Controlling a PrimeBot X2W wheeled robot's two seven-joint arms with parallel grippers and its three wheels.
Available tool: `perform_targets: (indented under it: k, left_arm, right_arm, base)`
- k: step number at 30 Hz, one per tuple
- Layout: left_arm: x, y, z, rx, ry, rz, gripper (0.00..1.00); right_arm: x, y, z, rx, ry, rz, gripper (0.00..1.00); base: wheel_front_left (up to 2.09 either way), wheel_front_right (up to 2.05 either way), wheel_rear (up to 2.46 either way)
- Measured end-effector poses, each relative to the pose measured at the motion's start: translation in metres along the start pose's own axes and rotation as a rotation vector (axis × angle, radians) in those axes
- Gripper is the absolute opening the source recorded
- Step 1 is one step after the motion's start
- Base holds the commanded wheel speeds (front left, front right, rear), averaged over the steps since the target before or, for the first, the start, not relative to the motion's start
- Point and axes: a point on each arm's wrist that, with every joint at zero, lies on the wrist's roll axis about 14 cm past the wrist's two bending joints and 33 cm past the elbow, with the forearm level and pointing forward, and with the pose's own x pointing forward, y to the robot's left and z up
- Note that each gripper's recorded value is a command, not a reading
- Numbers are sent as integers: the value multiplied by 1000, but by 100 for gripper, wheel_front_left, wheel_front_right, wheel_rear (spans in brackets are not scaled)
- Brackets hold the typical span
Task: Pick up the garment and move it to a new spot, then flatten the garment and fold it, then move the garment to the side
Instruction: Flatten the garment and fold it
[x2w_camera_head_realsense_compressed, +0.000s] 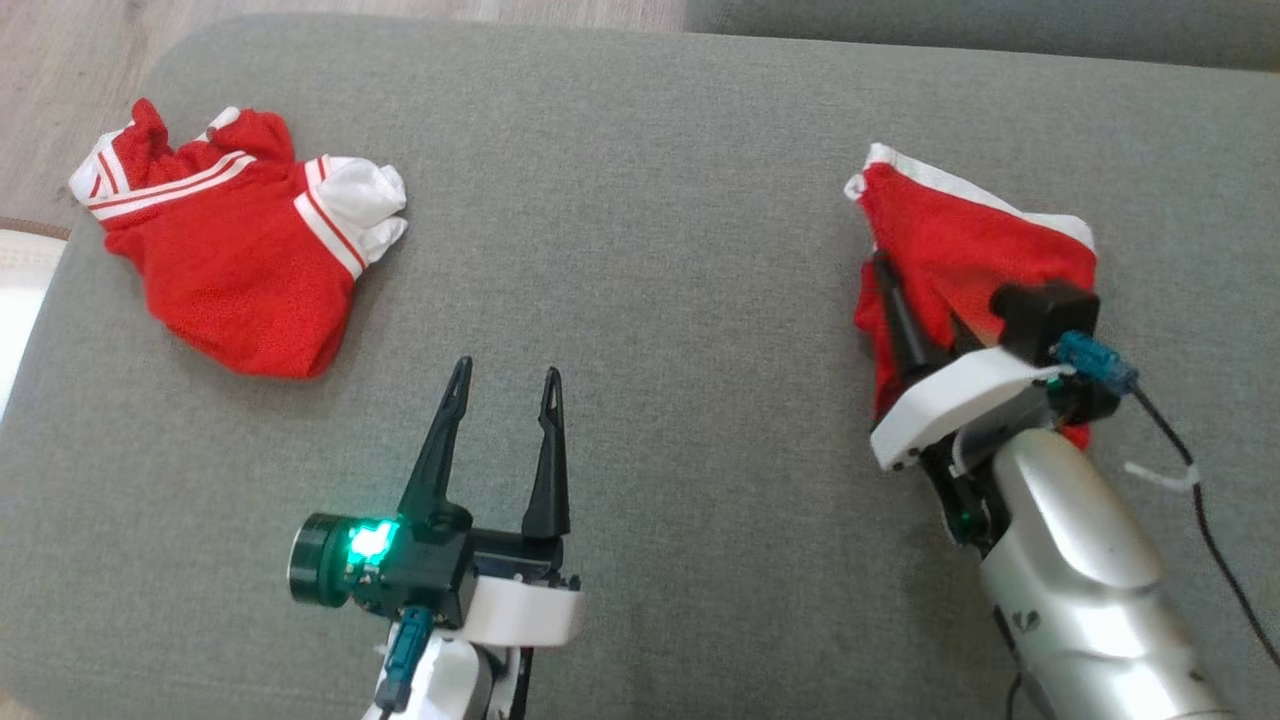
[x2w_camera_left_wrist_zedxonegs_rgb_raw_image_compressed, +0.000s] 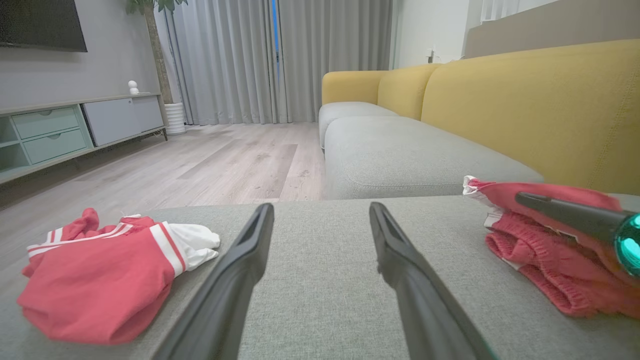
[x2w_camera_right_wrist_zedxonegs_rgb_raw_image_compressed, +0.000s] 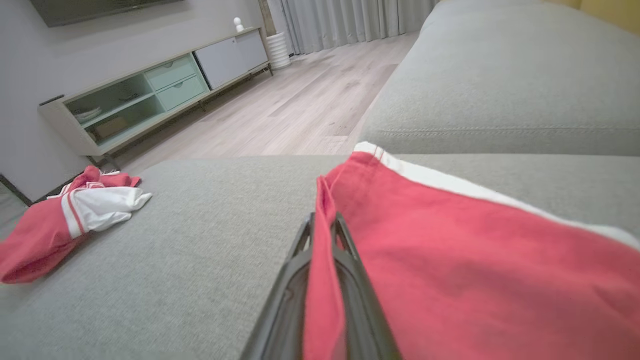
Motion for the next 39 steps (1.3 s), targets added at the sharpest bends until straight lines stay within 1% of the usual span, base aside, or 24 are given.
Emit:
perform_targets:
  k: [2,3,4,5,7,10,13,14,17,18,19,20,23,26,31,39]
  left_arm:
    - [0,0,0,0,0,0,100]
    - [1,-1,1,-1,-2,-1,100]
    - [1,-2,2,-2,-6,-3,100]
    - [1,-1,5,-2,-17,4,100]
    - [0,5,10,0,-30,34,100]
    - [-7,8,16,-12,-47,52,100]
    - [-18,8,16,-22,-47,59,100]
    - [-18,8,16,-22,-47,59,100]
    - [-32,6,13,-26,-38,52,100]
    - [-37,5,12,-28,-34,47,100]
    - [-46,1,9,-23,-28,25,100]
    - [-49,0,8,-22,-24,18,100]
    - [-60,-6,6,-31,-19,-11,100]
    - [-72,-9,2,-39,-5,-28,100]
    - [-86,-8,-3,-41,8,-34,100]
    - [-89,-8,-4,-34,6,-42,100]
  right_arm:
    - [-2,5,-3,15,2,12,100]
    - [-3,7,1,19,-20,17,100]
    - [-5,8,8,26,-53,19,100]
    - [-11,8,25,40,-127,15,100]
    - [-21,4,42,43,-198,-5,100]
    - [-49,-12,57,9,-270,-59,100]
    - [-84,-27,58,4,-301,-122,100]
    - [-84,-27,58,4,-301,-122,100]
    - [-120,-32,64,-24,-345,-169,100]
    - [-131,-35,63,-17,-355,-192,100]
    - [-152,-39,56,-12,-353,-227,100]
    - [-161,-40,48,-6,-340,-243,100]
    - [-185,-41,27,15,-301,-282,100]
    - [-200,-42,17,19,-285,-307,100]
    - [-210,-40,11,22,-279,-318,100]
    - [-213,-36,3,35,-266,-320,100]
  base:
    - [0,0,0]
    - [0,0,0]
    - [0,0,0]
    - [0,0,0]
    - [0,0,0]
    - [0,0,0]
    - [0,0,0]
    - [0,0,0]
    - [0,0,0]
    - [0,0,0]
    - [0,0,0]
    - [0,0,0]
    - [0,0,0]
    - [0,0,0]
    - [0,0,0]
    - [0,0,0]
